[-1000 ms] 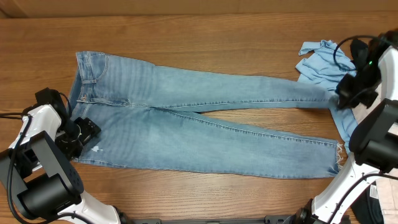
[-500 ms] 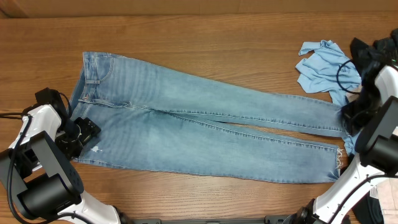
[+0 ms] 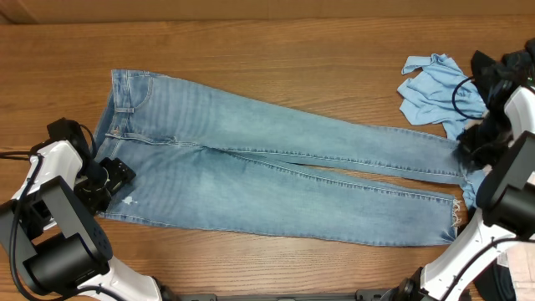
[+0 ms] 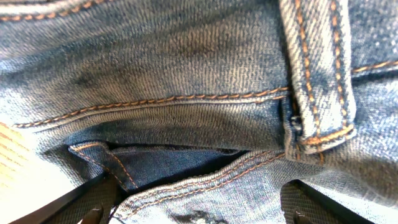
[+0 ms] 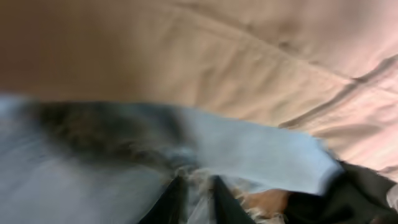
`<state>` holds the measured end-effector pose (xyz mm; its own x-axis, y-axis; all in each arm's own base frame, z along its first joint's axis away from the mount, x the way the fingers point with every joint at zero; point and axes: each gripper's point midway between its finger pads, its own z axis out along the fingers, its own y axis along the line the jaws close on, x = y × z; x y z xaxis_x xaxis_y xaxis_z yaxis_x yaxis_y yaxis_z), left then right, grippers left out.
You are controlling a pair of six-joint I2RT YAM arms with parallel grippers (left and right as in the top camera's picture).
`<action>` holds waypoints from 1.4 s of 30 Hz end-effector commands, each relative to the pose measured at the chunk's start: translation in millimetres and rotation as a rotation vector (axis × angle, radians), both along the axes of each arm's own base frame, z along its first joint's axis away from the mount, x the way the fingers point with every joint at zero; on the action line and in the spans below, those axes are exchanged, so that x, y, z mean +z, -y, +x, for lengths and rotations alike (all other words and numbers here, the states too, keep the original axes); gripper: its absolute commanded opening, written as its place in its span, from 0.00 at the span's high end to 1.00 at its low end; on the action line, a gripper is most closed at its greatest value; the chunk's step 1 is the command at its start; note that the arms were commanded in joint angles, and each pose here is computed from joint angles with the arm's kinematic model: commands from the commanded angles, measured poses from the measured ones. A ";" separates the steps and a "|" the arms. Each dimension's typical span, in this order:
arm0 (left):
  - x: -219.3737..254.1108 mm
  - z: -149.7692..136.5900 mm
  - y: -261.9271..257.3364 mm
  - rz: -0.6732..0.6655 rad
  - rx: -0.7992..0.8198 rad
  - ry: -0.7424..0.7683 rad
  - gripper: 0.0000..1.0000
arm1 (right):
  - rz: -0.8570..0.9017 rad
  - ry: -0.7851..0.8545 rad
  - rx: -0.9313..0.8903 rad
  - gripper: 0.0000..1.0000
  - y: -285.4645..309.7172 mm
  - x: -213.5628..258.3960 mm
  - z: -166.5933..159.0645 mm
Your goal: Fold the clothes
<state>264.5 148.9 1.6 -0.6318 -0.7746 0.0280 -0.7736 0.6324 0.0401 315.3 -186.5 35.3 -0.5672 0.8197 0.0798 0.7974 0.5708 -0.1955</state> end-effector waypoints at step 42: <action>-3.9 5.2 -0.3 -0.018 -0.015 0.011 0.07 | 0.035 0.406 0.126 0.96 -6.7 9.2 72.8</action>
<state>266.9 148.1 1.3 -0.6321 -0.7745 0.0260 -0.7740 0.6326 0.0269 364.3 -179.0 8.8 -0.6736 0.7354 -0.0742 0.7330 0.6775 0.0607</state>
